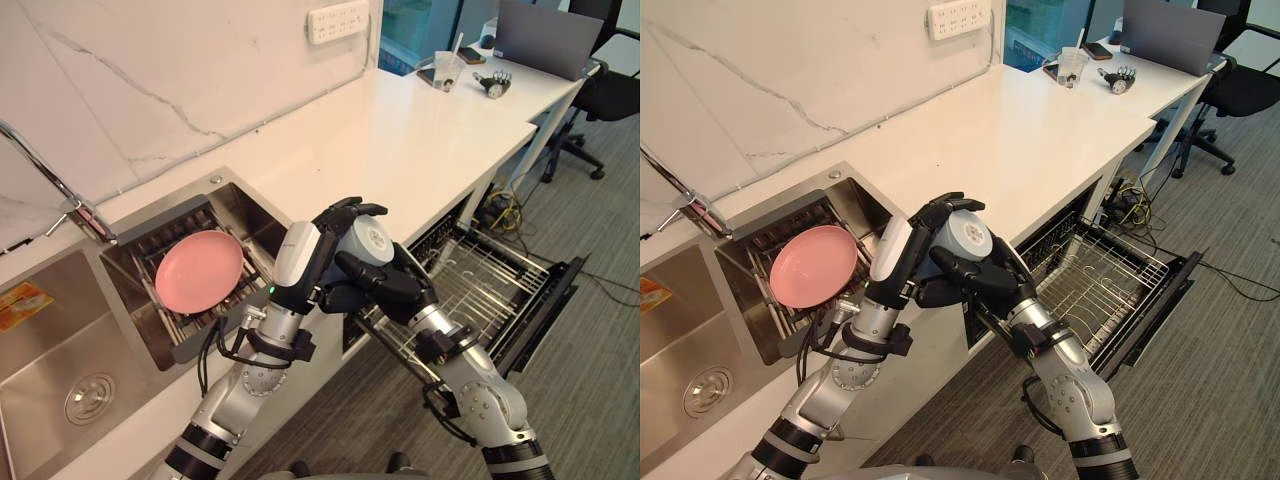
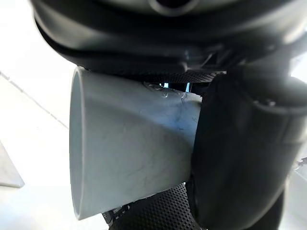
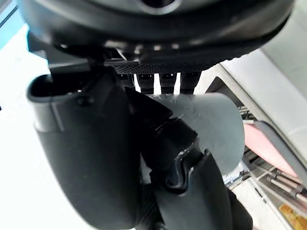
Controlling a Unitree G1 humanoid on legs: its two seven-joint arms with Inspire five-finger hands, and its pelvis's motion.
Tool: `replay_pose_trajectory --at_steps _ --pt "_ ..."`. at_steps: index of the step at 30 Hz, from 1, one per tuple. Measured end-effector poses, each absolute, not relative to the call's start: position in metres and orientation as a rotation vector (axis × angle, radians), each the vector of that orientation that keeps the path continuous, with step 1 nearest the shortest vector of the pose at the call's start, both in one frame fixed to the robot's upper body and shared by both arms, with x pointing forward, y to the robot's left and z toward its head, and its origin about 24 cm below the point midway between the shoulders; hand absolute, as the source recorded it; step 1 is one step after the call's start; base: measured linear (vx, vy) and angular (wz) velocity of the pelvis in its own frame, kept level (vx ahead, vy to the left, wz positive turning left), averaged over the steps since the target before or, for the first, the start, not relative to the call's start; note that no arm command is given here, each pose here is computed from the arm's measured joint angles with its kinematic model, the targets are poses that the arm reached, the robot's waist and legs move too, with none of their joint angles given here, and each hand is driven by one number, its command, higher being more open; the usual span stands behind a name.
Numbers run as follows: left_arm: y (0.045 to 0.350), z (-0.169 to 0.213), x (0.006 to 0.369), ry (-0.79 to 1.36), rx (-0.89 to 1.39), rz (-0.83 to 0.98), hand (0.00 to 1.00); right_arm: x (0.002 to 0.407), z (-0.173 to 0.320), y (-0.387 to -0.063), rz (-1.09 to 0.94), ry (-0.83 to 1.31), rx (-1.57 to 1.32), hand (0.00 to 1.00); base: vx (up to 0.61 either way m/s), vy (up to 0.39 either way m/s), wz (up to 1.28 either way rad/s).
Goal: Walk over to the sink, pick up the cup, carry it to the dishwasher, place the cup inside the dishwasher, then close the dishwasher door
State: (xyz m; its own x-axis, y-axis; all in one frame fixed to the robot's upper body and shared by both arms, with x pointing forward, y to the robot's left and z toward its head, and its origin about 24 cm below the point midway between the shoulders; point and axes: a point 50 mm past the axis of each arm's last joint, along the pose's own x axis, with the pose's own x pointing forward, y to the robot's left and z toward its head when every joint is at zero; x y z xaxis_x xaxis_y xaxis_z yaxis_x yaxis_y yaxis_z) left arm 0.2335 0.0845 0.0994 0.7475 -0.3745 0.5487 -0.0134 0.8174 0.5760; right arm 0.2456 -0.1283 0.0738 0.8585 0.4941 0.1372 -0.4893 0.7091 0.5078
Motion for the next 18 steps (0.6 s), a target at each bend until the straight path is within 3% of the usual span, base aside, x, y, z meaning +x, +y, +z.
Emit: replay_pose_trajectory --at_steps 9,10,18 --pt "0.086 0.102 0.233 -0.735 0.595 -0.175 0.0 0.249 0.081 -0.121 0.557 -0.003 0.571 0.0 -0.02 0.003 0.03" --pt "0.085 0.103 0.233 -0.744 0.599 -0.17 1.0 0.248 0.082 -0.12 0.549 -0.007 0.576 0.0 0.0 0.0 0.0" --pt "0.073 0.119 0.237 -0.877 0.653 -0.157 1.0 0.248 0.087 -0.113 0.436 -0.026 0.619 0.0 0.0 0.0 0.0"
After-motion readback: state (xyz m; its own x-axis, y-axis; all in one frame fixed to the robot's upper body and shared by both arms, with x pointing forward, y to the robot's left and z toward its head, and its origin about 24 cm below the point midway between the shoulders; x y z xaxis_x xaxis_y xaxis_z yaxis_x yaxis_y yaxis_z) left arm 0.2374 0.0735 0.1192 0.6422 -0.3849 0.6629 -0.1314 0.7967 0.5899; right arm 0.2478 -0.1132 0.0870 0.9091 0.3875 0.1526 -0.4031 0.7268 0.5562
